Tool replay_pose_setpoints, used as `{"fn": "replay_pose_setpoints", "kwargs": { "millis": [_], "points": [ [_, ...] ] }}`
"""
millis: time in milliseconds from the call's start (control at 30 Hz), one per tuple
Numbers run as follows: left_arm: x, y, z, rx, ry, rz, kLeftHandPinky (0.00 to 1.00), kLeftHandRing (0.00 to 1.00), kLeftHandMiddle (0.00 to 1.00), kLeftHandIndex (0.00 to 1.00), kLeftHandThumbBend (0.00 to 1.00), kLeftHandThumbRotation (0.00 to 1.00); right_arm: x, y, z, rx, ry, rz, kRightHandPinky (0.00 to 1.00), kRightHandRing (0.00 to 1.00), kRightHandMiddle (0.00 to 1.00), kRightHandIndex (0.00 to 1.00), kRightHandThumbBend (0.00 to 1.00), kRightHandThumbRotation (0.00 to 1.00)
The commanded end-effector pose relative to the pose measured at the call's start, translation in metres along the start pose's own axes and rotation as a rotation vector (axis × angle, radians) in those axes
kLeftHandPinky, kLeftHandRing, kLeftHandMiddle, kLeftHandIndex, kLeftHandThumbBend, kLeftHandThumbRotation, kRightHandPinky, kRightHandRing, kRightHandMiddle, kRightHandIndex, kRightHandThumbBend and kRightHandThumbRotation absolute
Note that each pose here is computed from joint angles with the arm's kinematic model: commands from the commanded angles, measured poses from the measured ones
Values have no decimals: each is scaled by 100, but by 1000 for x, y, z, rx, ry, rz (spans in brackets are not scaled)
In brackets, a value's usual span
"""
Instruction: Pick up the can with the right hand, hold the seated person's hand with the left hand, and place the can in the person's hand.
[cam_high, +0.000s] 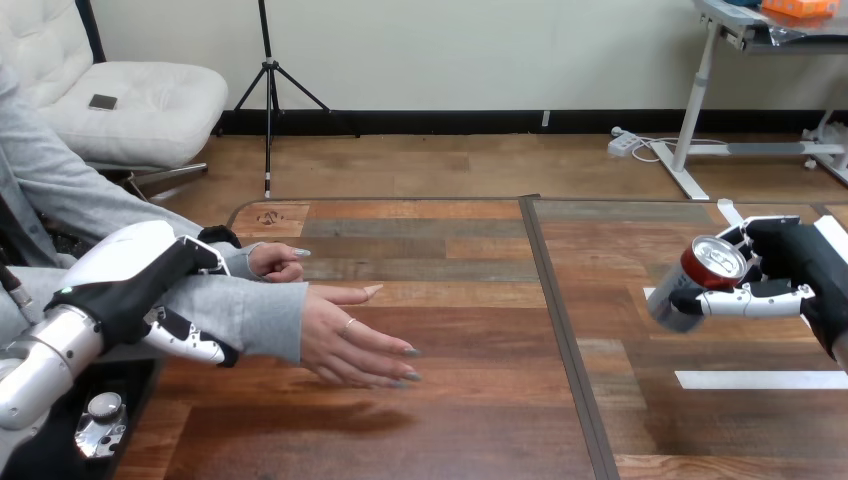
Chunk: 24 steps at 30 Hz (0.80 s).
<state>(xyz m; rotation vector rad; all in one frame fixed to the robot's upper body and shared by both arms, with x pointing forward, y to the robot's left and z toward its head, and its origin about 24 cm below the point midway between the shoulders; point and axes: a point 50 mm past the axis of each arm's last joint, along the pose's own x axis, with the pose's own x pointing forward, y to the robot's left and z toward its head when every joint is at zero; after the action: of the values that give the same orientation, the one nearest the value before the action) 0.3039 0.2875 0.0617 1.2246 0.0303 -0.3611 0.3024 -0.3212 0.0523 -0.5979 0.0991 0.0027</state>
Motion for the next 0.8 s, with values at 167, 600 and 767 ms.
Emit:
{"fn": "replay_pose_setpoints", "kwargs": {
  "millis": [167,600,767],
  "points": [
    [17,34,35,-44,-159,172,26,30,37,46,73,0,17,1,36,7,-155,-35,30,33,40,42,85,0],
    [21,32,42,-64,-186,185,25,30,36,45,72,0,20,8,43,29,-183,-20,31,34,39,42,85,0],
    [24,31,45,-77,-188,188,26,31,37,45,71,0,22,11,46,26,-191,-17,32,34,40,42,84,0]
  ]
}}
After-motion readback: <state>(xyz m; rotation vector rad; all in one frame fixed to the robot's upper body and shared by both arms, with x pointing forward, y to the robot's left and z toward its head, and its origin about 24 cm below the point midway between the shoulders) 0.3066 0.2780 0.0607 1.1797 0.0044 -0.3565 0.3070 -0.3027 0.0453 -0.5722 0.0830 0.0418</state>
